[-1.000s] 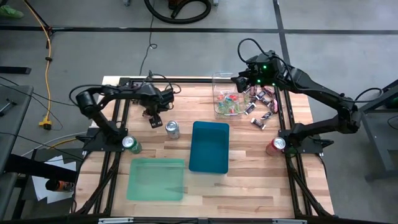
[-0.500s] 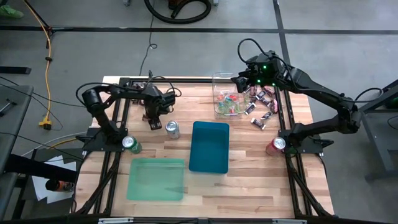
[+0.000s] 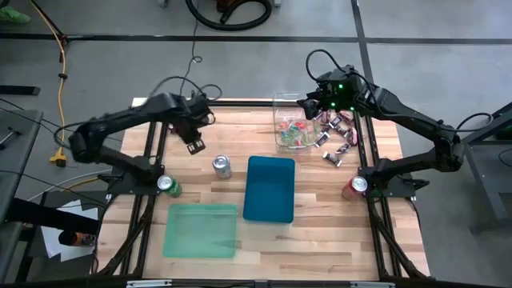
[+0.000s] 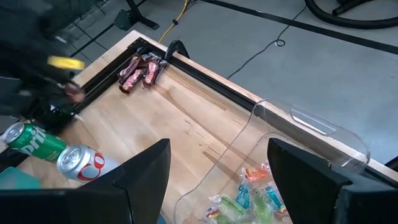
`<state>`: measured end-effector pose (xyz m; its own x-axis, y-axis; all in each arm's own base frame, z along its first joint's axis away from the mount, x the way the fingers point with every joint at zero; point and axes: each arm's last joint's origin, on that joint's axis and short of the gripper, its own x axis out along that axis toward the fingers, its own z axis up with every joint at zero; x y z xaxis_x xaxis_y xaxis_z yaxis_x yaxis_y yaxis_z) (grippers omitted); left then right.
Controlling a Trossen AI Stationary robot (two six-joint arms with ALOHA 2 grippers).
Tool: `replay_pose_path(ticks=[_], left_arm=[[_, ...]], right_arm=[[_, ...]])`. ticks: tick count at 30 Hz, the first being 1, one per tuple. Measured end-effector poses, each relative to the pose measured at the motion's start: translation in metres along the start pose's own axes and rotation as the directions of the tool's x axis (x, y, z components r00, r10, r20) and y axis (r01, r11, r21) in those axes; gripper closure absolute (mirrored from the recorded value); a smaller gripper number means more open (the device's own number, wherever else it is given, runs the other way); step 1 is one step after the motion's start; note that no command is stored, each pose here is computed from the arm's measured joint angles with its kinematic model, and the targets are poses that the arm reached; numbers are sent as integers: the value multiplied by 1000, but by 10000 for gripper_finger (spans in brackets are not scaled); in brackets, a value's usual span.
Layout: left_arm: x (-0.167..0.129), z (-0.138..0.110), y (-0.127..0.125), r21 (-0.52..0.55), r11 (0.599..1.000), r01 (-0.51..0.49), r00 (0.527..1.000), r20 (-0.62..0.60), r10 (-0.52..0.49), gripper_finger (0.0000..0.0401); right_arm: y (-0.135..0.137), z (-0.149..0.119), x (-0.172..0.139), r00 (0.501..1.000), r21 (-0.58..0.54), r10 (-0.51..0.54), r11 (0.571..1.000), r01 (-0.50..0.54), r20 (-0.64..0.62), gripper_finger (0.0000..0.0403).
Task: Sort candy
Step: Put the brown chocolate into the green bin
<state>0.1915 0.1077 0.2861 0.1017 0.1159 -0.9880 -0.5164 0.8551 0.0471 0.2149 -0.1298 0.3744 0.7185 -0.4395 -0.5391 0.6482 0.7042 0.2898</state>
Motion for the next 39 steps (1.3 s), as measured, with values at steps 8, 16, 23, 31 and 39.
replay_pose_path(ticks=[8, 16, 23, 31, 39], left_arm=[[-63, -52, -62, 20, 967, 253, 961, 107, -253, 389], [-69, -105, -139, 156, 935, 319, 947, -16, -320, 382], [-53, -139, -206, 449, 859, 246, 959, 18, -284, 381], [-10, -145, -262, 638, 754, 154, 976, 21, -217, 380], [45, -132, -293, 694, 711, 112, 993, -53, -105, 380]], right_arm=[[3, -1, 0, 993, -19, 110, 994, -111, -40, 139], [21, -5, -2, 936, 16, 339, 941, -339, -96, 139], [68, -21, -11, 845, 50, 511, 859, -510, -157, 139], [104, -43, -23, 866, 161, 476, 877, -453, -152, 139], [116, -52, -30, 890, 172, 437, 894, -414, -128, 139]])
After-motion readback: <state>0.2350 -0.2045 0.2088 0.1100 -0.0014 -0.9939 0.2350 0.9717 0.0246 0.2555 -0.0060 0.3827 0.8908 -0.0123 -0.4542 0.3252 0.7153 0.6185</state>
